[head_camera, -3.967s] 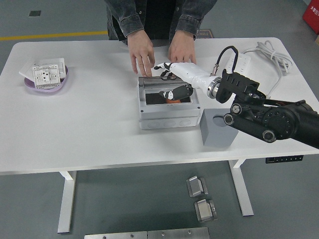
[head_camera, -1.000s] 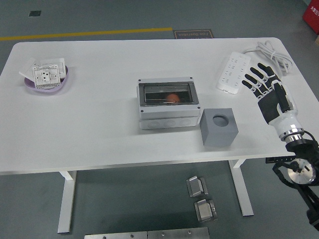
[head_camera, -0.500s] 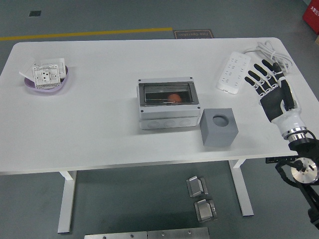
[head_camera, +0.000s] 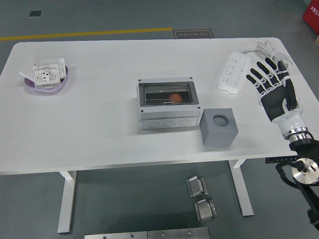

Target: Pick up the cylinder from the cube,place it in the box,flap close box

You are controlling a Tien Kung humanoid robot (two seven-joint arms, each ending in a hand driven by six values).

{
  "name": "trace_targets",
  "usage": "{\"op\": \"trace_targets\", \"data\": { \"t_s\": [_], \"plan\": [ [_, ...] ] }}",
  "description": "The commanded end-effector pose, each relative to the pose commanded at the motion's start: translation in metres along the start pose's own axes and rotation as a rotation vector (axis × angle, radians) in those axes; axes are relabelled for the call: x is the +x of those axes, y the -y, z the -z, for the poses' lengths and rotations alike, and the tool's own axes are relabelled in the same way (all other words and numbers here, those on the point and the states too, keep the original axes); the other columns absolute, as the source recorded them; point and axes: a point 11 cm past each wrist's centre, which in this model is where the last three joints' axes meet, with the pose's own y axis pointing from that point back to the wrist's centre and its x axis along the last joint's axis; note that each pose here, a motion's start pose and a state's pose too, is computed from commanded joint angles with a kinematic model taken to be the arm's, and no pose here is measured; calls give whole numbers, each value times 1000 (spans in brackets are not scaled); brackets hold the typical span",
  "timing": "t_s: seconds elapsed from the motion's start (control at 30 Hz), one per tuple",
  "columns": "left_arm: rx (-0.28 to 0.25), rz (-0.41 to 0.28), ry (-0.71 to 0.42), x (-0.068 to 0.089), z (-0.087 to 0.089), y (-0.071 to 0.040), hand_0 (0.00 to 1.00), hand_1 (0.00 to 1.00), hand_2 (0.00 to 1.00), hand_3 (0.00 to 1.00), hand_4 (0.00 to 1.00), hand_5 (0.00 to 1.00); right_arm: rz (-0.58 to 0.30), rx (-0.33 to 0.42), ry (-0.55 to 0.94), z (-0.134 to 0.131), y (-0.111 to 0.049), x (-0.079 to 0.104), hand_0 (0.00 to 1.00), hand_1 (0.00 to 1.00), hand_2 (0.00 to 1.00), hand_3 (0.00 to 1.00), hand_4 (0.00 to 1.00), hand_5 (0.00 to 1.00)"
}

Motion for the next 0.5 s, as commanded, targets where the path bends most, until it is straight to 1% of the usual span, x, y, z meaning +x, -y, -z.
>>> {"op": "trace_targets", "data": {
  "t_s": [0.23,0.27,0.5],
  "plan": [
    [23,-6,11,-2,-3,0,633,689,622,632,687,254,0,12,76,2,0,0,751,688,726,718,781,516],
    [25,-7,13,-2,-3,0,632,681,621,623,678,255,0,13,89,2,0,0,753,689,726,721,787,531],
    [18,-7,16,-3,-10,0,635,671,624,624,677,258,-3,24,158,4,0,1,754,690,727,731,790,537]
  ]
}}
